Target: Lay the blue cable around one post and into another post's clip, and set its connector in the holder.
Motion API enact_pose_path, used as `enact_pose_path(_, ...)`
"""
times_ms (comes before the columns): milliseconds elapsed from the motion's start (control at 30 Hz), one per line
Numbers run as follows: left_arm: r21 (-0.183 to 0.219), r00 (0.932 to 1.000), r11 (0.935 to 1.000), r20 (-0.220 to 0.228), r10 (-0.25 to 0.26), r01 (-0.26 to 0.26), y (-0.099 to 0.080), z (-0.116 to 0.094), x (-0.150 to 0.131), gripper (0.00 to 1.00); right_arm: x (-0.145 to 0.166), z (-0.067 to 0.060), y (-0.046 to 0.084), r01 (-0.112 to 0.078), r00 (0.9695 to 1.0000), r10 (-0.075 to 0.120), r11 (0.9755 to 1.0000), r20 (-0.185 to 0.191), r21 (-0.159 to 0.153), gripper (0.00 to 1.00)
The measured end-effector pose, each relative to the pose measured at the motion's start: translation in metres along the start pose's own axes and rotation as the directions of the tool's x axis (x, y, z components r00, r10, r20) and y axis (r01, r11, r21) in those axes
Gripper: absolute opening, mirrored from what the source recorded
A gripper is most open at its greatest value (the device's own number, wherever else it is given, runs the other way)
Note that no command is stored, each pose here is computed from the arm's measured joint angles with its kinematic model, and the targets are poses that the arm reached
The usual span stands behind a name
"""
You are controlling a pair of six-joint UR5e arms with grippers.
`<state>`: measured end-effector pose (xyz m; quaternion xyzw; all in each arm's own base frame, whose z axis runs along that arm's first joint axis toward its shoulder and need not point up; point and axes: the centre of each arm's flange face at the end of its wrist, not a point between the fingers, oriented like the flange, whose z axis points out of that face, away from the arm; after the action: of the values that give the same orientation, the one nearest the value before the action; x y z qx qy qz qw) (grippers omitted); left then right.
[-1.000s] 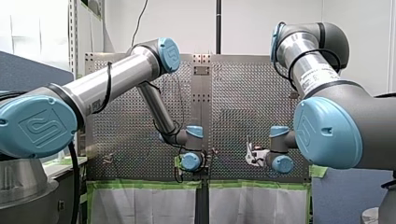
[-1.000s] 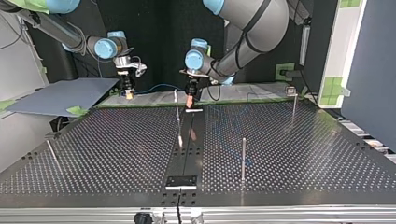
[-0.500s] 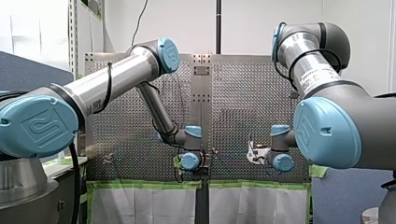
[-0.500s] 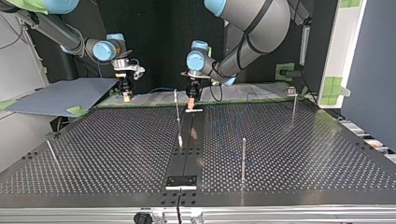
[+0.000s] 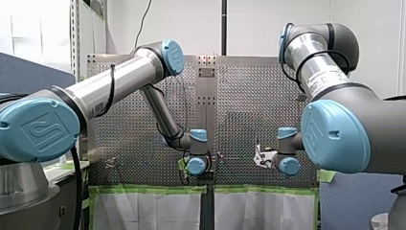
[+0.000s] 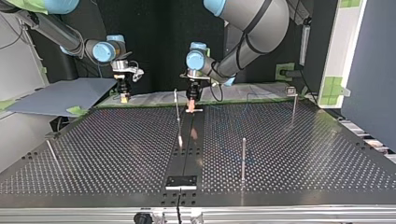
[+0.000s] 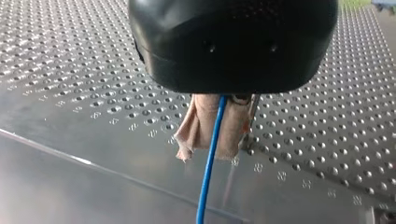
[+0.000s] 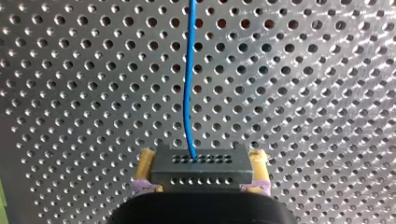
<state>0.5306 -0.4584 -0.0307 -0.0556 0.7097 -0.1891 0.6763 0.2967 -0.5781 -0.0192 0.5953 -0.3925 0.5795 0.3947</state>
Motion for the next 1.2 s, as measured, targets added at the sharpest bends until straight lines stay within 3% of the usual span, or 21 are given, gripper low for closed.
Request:
enact_pose_path(300,-0.016,1.0,0.9998,0.004,-0.007,0.007,0.007,0.004,-0.001,0.0,0.001,0.002,0.007,0.003,1.0,-0.003,0.9995,-0.006,-0.031,0.0)
enact_pose_path(433,-0.017,1.0,0.9998,-0.006,-0.003,0.003,0.009,0.004,-0.001,0.1,0.0,0.003,0.009,0.004,1.0,-0.004,0.9993,-0.006,-0.037,0.0)
enact_pose_path(467,-0.018,1.0,0.9998,-0.009,-0.002,0.001,0.01,0.004,-0.001,0.31,0.0,0.003,0.009,0.004,1.0,-0.004,0.9993,-0.006,-0.037,0.0)
enact_pose_path(500,-0.017,0.9999,0.9999,-0.012,0.001,-0.001,0.01,0.004,-0.001,0.31,0.0,0.002,0.009,0.005,1.0,-0.005,0.9993,-0.005,-0.037,0.0)
enact_pose_path(567,-0.012,0.9996,0.9998,-0.025,0.013,-0.013,0.009,0.003,0.0,0.65,0.0,0.002,0.009,0.006,1.0,-0.006,0.9993,-0.003,-0.037,0.0)
enact_pose_path(600,-0.011,0.9993,0.9997,-0.031,0.021,-0.021,0.009,0.002,0.0,0.65,-0.001,0.002,0.009,0.006,1.0,-0.006,0.9993,-0.001,-0.037,0.0)
enact_pose_path(633,-0.01,0.9988,0.9995,-0.038,0.03,-0.03,0.01,0.002,0.001,0.92,-0.001,0.002,0.01,0.007,1.0,-0.007,0.9993,-0.001,-0.037,0.0)
enact_pose_path(667,-0.01,0.998,0.999,-0.047,0.043,-0.043,0.01,0.0,0.002,1.0,-0.001,0.002,0.01,0.008,1.0,-0.008,0.9993,0.0,-0.037,0.0)
enact_pose_path(933,-0.009,0.9854,0.991,-0.108,0.132,-0.134,0.005,-0.012,0.003,1.0,-0.004,0.001,0.009,0.009,0.9999,-0.008,0.9993,0.008,-0.036,0.0)
enact_pose_path(1133,0.028,0.9666,0.9798,-0.161,0.2,-0.198,-0.003,-0.031,-0.005,1.0,-0.006,0.0,0.009,0.006,0.9998,-0.006,0.9994,0.018,-0.035,0.0)
enact_pose_path(1200,0.037,0.9575,0.9742,-0.18,0.226,-0.223,-0.005,-0.039,-0.01,1.0,-0.007,-0.001,0.009,0.005,0.9998,-0.004,0.9994,0.02,-0.035,0.0)
